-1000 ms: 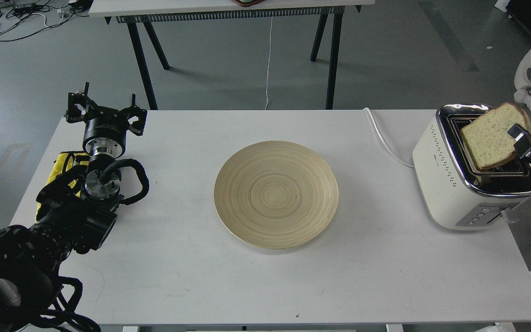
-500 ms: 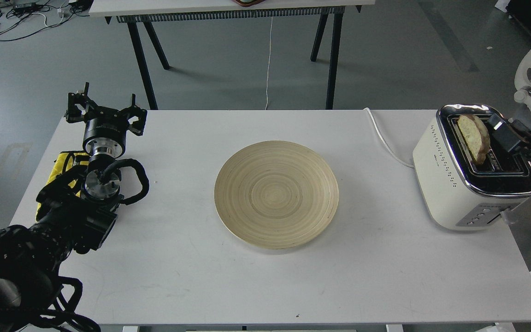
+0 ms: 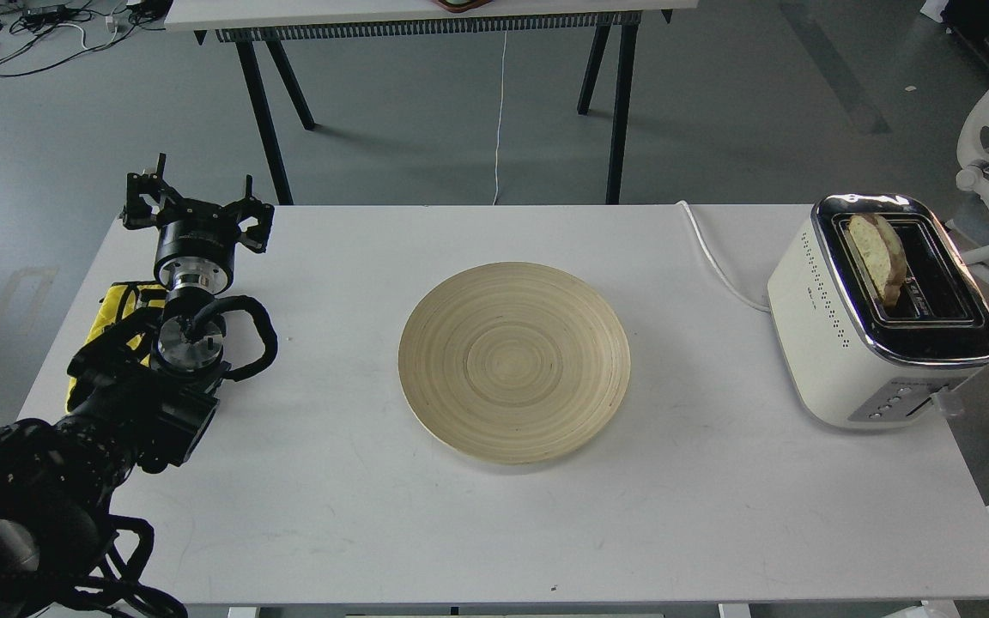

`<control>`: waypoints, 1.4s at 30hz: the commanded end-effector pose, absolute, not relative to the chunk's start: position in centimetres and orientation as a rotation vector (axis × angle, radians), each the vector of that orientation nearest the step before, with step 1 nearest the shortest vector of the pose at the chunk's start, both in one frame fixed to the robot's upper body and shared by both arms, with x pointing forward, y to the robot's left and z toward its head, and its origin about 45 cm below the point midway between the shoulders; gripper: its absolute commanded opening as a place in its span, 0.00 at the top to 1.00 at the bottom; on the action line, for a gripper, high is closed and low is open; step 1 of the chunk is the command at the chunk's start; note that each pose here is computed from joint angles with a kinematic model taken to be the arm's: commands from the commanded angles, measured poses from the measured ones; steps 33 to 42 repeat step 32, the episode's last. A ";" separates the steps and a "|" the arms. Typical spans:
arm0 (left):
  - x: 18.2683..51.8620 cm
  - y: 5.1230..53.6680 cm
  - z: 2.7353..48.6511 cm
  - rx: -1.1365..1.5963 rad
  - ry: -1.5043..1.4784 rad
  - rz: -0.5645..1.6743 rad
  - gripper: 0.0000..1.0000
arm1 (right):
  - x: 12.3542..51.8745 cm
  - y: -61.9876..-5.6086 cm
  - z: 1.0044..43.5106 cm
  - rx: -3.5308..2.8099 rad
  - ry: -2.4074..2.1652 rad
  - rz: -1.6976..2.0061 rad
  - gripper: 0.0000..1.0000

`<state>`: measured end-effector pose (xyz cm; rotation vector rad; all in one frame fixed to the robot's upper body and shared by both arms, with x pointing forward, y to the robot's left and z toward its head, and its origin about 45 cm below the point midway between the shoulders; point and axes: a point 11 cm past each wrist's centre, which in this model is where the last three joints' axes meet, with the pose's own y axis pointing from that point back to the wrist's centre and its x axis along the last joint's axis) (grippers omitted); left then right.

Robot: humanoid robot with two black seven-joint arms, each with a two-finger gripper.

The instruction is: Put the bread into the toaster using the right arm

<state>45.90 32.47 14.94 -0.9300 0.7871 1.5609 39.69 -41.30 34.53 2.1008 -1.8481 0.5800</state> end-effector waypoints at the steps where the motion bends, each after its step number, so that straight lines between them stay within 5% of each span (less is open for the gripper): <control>1: 45.9 32.5 15.0 -0.930 0.787 1.560 0.00 | 41.2 -35.9 32.6 2.394 -1.884 0.315 0.02; 8: 45.9 32.5 14.9 -0.929 0.788 1.562 0.00 | 43.3 -29.3 29.7 2.859 -1.935 -0.304 0.02; 17: 45.9 32.5 15.0 -0.930 0.787 1.560 0.00 | 43.7 -25.9 20.8 3.006 -2.082 -1.079 0.02; 42: 45.9 32.5 14.9 -0.929 0.788 1.562 0.00 | 42.1 -25.2 16.8 2.922 -2.145 -1.188 0.02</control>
